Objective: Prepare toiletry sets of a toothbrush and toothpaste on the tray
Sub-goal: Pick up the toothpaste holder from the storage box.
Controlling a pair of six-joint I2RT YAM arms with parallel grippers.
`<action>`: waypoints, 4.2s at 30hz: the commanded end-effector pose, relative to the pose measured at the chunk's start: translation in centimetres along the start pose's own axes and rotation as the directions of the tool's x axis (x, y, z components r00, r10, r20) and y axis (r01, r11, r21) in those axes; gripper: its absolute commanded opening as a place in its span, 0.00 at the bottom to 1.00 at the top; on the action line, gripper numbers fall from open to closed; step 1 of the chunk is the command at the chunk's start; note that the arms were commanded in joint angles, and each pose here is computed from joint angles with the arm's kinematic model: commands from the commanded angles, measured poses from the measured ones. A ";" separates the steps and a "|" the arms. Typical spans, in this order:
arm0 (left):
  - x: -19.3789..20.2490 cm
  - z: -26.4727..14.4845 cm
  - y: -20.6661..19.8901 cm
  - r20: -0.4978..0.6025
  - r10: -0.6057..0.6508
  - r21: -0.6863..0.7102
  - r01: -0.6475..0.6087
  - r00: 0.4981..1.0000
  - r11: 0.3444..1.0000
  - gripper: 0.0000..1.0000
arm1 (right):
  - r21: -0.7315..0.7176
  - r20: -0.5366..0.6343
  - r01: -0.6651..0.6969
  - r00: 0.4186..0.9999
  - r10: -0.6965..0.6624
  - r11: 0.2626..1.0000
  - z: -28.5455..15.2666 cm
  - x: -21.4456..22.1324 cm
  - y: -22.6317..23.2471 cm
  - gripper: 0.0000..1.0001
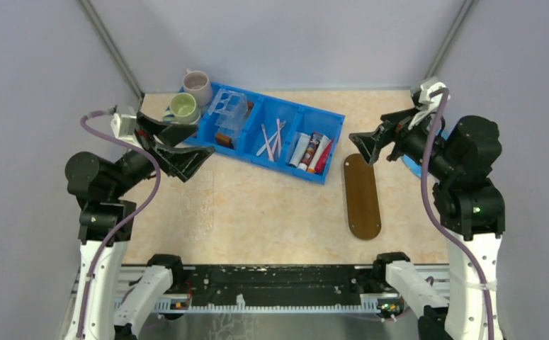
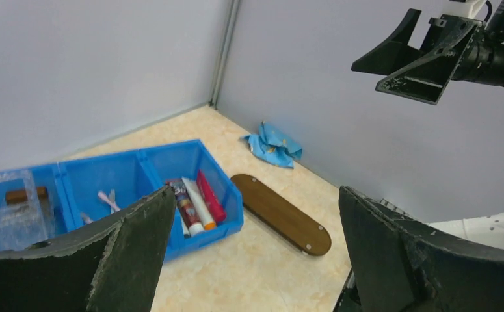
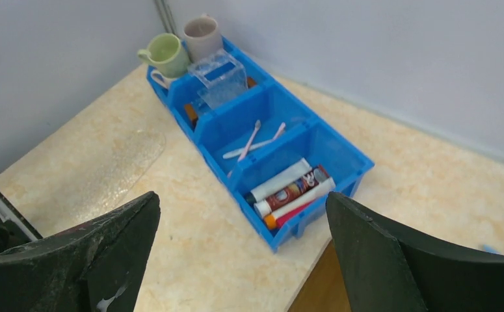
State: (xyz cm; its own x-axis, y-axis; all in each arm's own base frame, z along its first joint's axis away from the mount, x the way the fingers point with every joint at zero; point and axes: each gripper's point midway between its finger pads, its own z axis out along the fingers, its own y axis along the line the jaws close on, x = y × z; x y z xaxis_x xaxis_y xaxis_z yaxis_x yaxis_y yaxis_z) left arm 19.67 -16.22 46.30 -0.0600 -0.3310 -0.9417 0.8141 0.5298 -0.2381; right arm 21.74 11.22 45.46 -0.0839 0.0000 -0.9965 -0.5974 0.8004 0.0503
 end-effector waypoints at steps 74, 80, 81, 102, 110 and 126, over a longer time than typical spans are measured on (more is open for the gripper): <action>22.7 10.7 35.4 0.500 -0.566 -0.567 0.742 0.655 0.358 0.53 | -0.271 -0.293 -0.028 0.955 -0.054 0.962 7.6 21.5 -2.1 0.99; 22.6 11.2 36.2 0.511 -0.555 -0.550 0.746 0.657 0.376 0.47 | -0.279 -0.298 -0.033 0.953 -0.053 0.960 7.7 21.7 -1.9 0.99; 22.7 11.4 36.3 0.512 -0.558 -0.547 0.749 0.653 0.374 0.47 | -0.278 -0.300 -0.034 0.953 -0.053 0.960 7.7 21.7 -1.9 0.99; 14.3 13.3 31.0 0.484 -0.525 -0.313 0.699 0.700 0.643 0.00 | -0.278 -0.291 -0.025 0.955 -0.059 0.960 7.5 21.4 -1.9 0.99; 10.1 13.0 21.4 0.324 -0.469 -0.152 0.535 0.821 0.831 0.00 | -0.371 -0.272 -0.065 0.961 -0.042 0.926 7.2 21.3 0.0 0.98; 17.3 6.8 -0.1 -0.088 -0.244 0.295 0.259 0.966 0.920 0.00 | -0.774 -0.192 -0.178 0.981 0.043 0.608 3.5 19.5 8.0 0.84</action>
State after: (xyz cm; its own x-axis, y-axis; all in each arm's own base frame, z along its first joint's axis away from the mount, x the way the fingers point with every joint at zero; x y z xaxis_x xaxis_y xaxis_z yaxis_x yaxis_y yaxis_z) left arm 26.22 -26.53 32.90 -0.3792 -0.4653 -0.7998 0.8309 0.2091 -0.5156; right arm 19.55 19.00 23.53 -0.3495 -0.1208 -0.9291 -0.9298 0.1669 0.3280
